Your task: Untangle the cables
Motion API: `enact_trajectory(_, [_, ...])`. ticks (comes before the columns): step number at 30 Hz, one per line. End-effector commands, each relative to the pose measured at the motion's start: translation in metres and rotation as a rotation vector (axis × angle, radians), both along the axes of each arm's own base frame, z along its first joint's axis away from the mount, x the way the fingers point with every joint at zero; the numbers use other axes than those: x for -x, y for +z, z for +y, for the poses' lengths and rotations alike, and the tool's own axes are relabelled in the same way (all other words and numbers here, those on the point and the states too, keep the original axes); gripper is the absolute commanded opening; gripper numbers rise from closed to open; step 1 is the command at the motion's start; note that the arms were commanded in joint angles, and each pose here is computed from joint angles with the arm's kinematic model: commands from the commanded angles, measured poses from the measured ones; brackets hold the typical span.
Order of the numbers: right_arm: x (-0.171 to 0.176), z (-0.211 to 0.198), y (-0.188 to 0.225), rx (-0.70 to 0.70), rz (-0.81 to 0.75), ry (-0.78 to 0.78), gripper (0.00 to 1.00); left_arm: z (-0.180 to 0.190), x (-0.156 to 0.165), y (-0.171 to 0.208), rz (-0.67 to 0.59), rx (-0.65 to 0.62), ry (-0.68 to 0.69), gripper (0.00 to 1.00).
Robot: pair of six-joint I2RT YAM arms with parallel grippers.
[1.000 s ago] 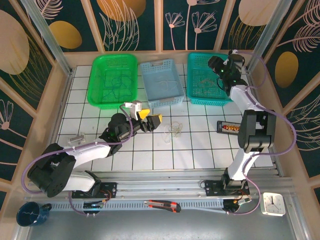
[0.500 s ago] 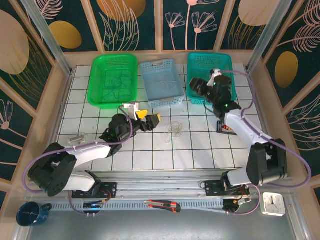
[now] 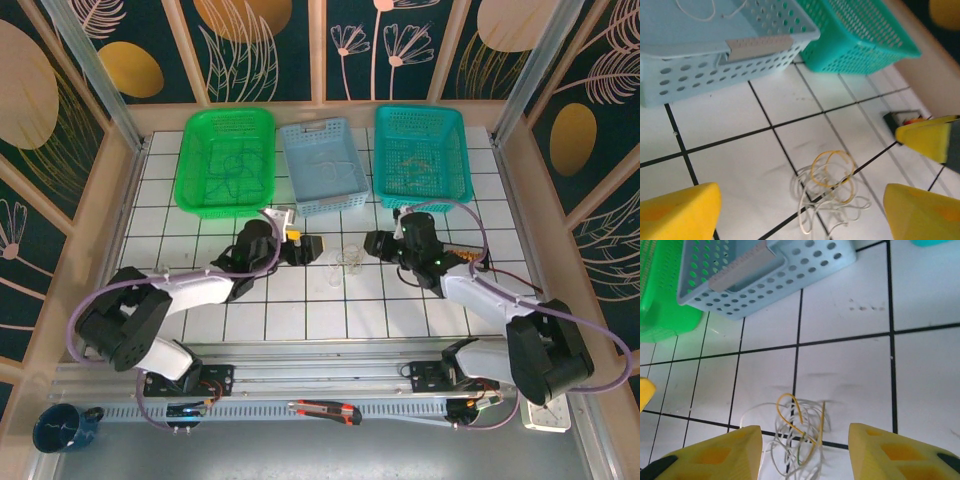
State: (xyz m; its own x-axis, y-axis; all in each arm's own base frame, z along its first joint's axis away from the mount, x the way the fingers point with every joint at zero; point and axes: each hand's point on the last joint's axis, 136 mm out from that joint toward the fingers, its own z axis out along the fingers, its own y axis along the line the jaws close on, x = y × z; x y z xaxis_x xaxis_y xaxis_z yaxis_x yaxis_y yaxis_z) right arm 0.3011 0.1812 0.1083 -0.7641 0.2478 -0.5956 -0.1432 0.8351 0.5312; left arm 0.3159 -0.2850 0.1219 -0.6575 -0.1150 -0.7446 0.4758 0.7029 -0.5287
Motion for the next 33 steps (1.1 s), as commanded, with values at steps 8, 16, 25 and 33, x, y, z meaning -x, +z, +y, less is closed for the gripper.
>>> enact_trajectory(8, [0.004, 0.001, -0.002, -0.032, -0.007, -0.022, 0.48, -0.026, -0.002, -0.052, 0.083, -0.273, -0.125, 0.73])
enact_trajectory(16, [-0.001, 0.007, -0.001, -0.041, -0.01, -0.007, 0.48, -0.042, 0.0, -0.08, 0.119, -0.331, -0.165, 0.65])
enact_trajectory(25, [-0.008, 0.016, 0.003, -0.056, -0.013, 0.01, 0.48, -0.046, -0.002, -0.088, 0.13, -0.33, -0.174, 0.6])
enact_trajectory(33, [-0.016, 0.024, 0.001, -0.07, -0.008, 0.016, 0.48, -0.054, -0.008, -0.09, 0.127, -0.315, -0.178, 0.56])
